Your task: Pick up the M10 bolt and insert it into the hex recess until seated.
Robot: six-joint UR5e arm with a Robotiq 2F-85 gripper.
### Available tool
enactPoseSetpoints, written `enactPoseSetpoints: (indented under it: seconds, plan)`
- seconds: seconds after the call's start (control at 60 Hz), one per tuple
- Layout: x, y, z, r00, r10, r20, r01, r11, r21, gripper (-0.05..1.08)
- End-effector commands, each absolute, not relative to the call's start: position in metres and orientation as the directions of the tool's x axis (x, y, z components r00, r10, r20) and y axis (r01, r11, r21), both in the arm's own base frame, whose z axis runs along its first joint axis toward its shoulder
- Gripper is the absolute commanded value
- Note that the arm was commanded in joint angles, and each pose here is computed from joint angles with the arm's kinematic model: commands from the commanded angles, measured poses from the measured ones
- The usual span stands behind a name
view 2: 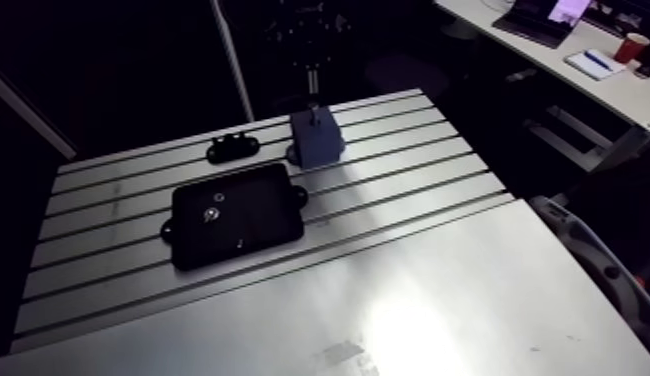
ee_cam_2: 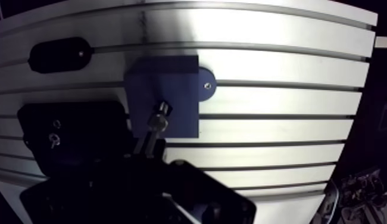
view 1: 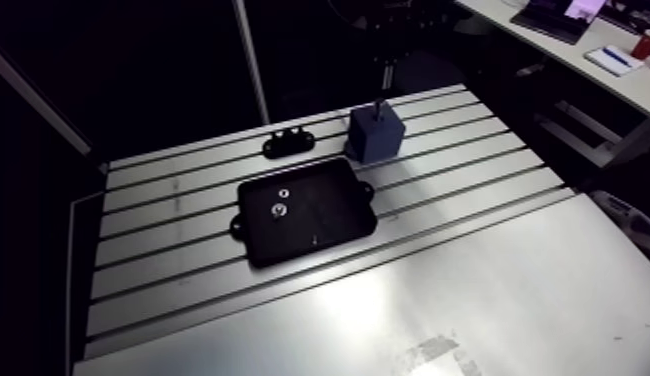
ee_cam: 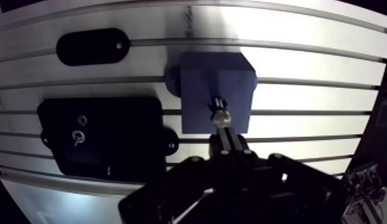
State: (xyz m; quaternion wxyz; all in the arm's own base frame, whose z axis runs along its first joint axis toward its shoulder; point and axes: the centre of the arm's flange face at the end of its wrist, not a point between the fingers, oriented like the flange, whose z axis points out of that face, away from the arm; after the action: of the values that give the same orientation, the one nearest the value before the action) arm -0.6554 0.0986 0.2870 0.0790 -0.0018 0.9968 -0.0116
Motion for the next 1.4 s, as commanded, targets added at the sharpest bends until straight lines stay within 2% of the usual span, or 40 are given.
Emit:
enactPoseSetpoints:
  seconds: [0.017,0.467,1.4]
  plan:
    - [-0.654,0.101,0.282,-0.986,-0.012,-0.164,-0.008,1.0,-0.025,1.07]
    - [-0.657,0.103,0.272,-0.987,-0.011,-0.157,-0.008,1.0,-0.023,1.07]
    - [-0.656,0.101,0.265,-0.985,-0.032,-0.171,-0.027,0.999,-0.031,1.07]
